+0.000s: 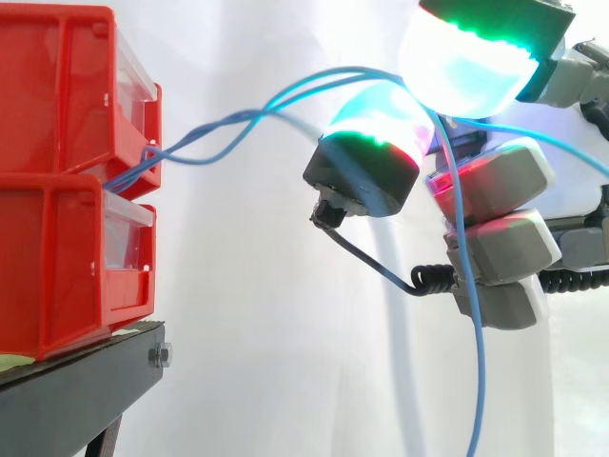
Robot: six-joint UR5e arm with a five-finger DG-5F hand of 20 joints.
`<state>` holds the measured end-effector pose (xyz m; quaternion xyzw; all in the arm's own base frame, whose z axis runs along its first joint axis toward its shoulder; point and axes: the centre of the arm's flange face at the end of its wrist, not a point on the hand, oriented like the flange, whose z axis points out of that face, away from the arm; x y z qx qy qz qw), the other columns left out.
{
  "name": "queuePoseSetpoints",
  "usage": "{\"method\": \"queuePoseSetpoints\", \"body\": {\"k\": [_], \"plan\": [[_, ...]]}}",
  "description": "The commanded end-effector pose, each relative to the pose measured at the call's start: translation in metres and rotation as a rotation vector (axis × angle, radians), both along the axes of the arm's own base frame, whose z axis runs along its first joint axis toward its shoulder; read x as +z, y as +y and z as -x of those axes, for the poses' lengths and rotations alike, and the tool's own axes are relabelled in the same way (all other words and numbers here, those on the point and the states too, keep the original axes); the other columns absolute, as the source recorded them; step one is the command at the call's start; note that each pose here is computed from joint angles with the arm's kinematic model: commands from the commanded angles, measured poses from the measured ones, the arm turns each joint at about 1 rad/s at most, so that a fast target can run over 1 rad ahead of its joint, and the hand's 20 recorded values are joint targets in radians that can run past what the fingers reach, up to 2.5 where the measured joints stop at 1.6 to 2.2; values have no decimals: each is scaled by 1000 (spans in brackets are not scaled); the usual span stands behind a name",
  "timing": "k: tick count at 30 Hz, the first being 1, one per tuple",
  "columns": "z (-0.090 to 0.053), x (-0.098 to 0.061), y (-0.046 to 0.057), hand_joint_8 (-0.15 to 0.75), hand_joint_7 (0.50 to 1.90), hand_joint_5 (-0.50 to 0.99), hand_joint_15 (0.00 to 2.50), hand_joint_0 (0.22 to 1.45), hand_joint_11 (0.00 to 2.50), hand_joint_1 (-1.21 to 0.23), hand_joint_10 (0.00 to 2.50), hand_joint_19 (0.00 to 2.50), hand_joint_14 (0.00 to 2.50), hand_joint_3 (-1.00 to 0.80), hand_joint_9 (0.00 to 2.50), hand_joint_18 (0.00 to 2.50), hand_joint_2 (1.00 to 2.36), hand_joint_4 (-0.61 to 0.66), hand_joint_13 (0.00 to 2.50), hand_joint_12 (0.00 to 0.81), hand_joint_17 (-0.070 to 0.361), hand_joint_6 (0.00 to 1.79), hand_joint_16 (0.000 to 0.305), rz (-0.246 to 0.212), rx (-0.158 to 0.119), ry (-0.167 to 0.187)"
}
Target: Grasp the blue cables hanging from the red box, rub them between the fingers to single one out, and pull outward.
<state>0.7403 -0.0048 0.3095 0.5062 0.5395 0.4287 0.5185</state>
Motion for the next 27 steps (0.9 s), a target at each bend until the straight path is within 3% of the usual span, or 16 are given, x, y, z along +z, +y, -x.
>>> {"method": "queuePoseSetpoints", "body": {"k": [1, 7, 10, 15, 27], "plan": [[0, 0, 0, 399, 1075, -85, 746, 660, 832, -946, 18, 661, 22, -213, 1348, 1192, 1014, 89, 1306, 432, 127, 924, 56, 0, 0, 0], [0, -1, 0, 384, 1041, -98, 757, 708, 847, -989, 20, 672, 23, -392, 1311, 1141, 1008, 103, 1279, 416, 117, 928, 52, -1, 0, 1], [0, -1, 0, 379, 1031, -94, 763, 666, 842, -985, 20, 679, 24, -500, 1311, 1138, 1000, 121, 1275, 411, 115, 924, 51, 0, 0, 1], [0, -2, 0, 397, 1057, -76, 757, 555, 829, -876, 20, 677, 21, -500, 1371, 1147, 1000, 130, 1296, 414, 119, 909, 53, 1, 0, 3], [0, -2, 0, 399, 1111, -54, 759, 573, 817, -714, 18, 706, 21, -465, 1464, 1166, 1002, 95, 1341, 409, 119, 890, 53, 1, 0, 4]]}}
